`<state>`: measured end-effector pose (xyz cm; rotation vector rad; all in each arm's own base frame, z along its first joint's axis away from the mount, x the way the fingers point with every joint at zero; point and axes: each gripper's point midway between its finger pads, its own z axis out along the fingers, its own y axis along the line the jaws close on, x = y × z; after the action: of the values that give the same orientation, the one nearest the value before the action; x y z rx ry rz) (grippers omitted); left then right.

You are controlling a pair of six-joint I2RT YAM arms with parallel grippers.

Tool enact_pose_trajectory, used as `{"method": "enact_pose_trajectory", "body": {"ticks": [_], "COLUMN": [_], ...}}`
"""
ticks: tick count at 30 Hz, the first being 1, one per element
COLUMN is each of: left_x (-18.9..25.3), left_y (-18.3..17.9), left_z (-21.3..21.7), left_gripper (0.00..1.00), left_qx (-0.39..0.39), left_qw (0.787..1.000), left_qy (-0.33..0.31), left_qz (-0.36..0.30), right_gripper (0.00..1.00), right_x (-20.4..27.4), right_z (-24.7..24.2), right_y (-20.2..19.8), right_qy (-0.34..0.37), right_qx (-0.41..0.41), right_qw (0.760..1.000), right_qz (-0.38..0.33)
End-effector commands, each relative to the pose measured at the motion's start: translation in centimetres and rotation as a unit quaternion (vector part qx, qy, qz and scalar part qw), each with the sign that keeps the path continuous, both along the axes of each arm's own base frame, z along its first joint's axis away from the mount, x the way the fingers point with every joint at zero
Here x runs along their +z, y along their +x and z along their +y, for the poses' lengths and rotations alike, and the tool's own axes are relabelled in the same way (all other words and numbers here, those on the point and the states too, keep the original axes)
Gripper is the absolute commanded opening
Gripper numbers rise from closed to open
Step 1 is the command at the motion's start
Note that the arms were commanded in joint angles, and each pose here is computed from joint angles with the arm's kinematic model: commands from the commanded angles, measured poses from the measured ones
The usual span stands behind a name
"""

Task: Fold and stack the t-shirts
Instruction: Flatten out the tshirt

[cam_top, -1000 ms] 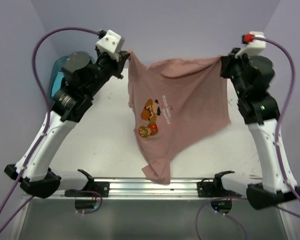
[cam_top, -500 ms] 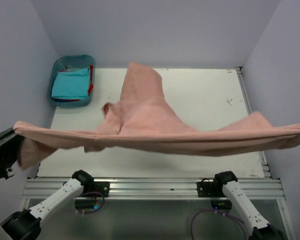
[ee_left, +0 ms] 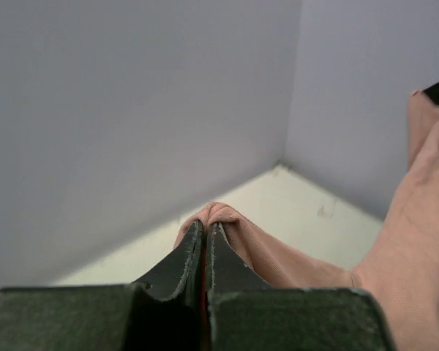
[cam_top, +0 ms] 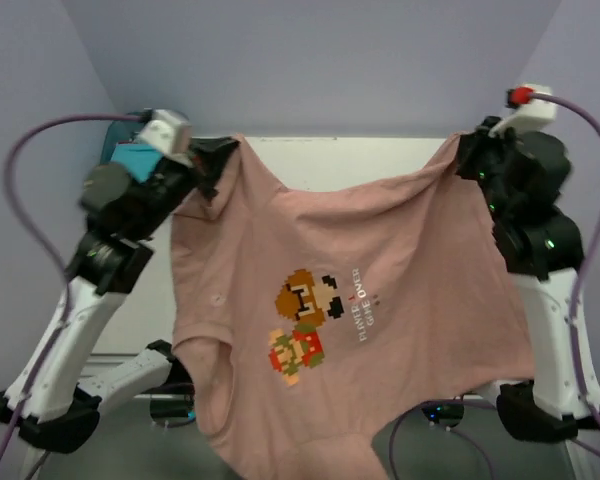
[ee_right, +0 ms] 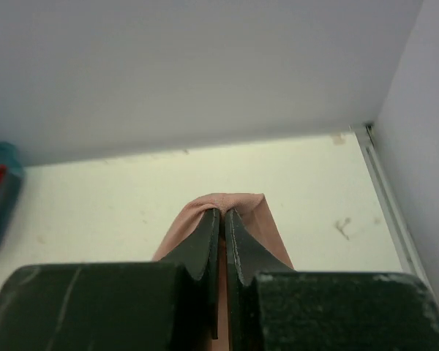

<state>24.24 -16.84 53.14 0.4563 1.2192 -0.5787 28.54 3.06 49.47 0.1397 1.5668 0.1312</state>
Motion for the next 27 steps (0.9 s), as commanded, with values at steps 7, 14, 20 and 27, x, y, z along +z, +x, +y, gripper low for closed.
{"method": "enact_pose_trajectory", "body": {"ticks": [7, 14, 20, 27], "left_x": [-23.1, -30.3, -30.9, -32.6], "left_y": [16.1, 22.4, 25.4, 28.4], "left_z": [-0.9, 1.6, 4.4, 6.2], "left_gripper": [0.0, 0.0, 0.0, 0.0], "left_qx": [0.168, 0.224, 0.257, 0.264], "left_qw": [0.961, 0.931, 0.921, 0.916], "left_qy": [0.108, 0.144, 0.148, 0.144], "left_qz": [0.192, 0.248, 0.252, 0.265], "right_gripper": [0.0, 0.0, 0.0, 0.0], "right_x": [-23.8, -29.1, -28.2, -27.8], "right_z": [-1.8, -0.9, -2.7, -5.8], "right_y": [13.0, 18.1, 20.6, 22.8], "right_qy": [-0.079, -0.081, -0.082, -0.071], "right_qx": [-0.148, -0.158, -0.199, -0.252], "right_qw": [0.938, 0.929, 0.923, 0.915], "right_qz": [0.302, 0.324, 0.318, 0.306]}}
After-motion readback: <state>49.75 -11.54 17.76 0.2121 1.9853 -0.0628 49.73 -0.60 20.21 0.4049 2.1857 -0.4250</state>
